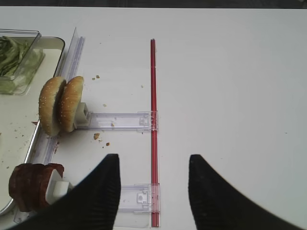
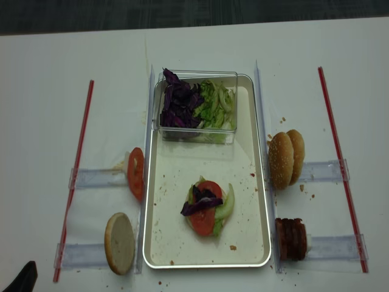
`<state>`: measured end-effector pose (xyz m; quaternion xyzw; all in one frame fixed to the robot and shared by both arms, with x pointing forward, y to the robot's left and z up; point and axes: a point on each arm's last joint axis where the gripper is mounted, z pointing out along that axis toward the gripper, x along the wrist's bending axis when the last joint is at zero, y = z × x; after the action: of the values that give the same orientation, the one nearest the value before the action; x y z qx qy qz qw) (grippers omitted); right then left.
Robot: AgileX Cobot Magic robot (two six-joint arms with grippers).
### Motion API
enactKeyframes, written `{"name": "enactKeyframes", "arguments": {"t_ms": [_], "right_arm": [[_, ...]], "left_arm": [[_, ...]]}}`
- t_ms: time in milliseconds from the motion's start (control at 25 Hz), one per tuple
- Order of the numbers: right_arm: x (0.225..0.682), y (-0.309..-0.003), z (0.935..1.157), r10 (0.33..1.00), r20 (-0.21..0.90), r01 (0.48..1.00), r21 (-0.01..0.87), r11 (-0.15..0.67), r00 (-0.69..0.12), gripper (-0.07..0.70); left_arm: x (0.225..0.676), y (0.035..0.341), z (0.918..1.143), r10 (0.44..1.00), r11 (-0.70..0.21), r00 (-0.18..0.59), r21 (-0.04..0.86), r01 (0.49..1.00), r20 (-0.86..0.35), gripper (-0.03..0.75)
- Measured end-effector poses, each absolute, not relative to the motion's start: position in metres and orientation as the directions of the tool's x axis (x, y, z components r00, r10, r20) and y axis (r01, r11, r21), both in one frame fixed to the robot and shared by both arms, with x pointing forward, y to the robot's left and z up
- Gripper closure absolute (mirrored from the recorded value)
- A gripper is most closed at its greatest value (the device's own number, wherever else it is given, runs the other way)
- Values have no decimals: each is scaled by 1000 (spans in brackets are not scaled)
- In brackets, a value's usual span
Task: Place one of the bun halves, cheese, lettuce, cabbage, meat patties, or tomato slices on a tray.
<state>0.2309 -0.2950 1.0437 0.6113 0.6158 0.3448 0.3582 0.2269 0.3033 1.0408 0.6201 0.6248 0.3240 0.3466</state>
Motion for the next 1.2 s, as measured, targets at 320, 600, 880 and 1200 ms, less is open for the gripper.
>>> {"name": "enactKeyframes", "arguments": {"t_ms": [320, 600, 880, 1200], "right_arm": [[231, -295, 1044, 1000, -20, 506, 863, 15, 4, 253], [231, -295, 1044, 1000, -16, 506, 863, 11, 6, 253], [231, -295, 1044, 1000, -17, 506, 863, 11, 6, 253], [231, -295, 1044, 1000, -17, 504, 864, 12, 6, 253]], "left_arm": [[227, 303, 1041, 999, 21, 9, 835, 550, -31, 116], [227, 303, 1041, 999, 21, 9, 835, 550, -31, 116], [227, 303, 1041, 999, 21, 9, 835, 550, -31, 116], [227, 303, 1041, 999, 21, 9, 835, 550, -31, 116]]}}
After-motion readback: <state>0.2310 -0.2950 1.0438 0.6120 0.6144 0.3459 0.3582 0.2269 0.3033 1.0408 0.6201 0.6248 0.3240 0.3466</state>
